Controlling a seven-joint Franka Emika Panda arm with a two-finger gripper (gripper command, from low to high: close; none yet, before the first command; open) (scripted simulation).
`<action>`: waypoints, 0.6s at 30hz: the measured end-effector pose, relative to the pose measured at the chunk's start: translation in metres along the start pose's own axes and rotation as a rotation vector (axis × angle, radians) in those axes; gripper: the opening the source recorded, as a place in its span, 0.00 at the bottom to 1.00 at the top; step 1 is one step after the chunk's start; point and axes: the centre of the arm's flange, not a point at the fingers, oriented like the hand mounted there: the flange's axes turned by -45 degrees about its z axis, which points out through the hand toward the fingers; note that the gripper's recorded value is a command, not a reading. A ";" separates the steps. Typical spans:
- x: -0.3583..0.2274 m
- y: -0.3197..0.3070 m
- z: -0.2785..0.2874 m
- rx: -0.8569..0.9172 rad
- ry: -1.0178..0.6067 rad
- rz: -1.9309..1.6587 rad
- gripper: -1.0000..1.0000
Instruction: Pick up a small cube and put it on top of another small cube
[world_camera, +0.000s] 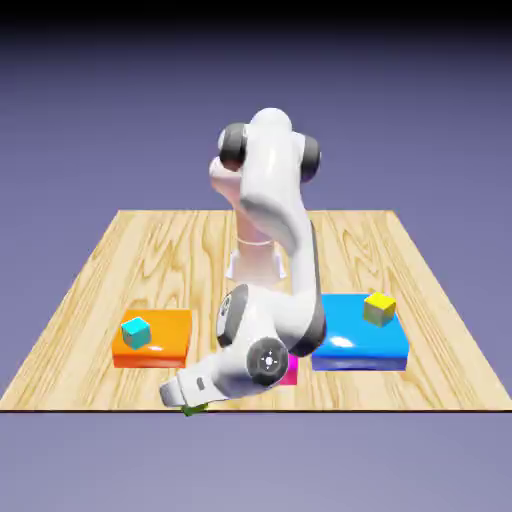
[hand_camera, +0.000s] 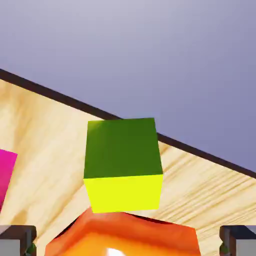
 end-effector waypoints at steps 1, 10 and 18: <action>0.007 0.000 0.005 0.001 -0.041 -0.008 0.50; 0.032 -0.002 0.074 0.003 -0.147 -0.028 0.50; 0.026 -0.002 0.027 0.005 -0.147 -0.027 0.00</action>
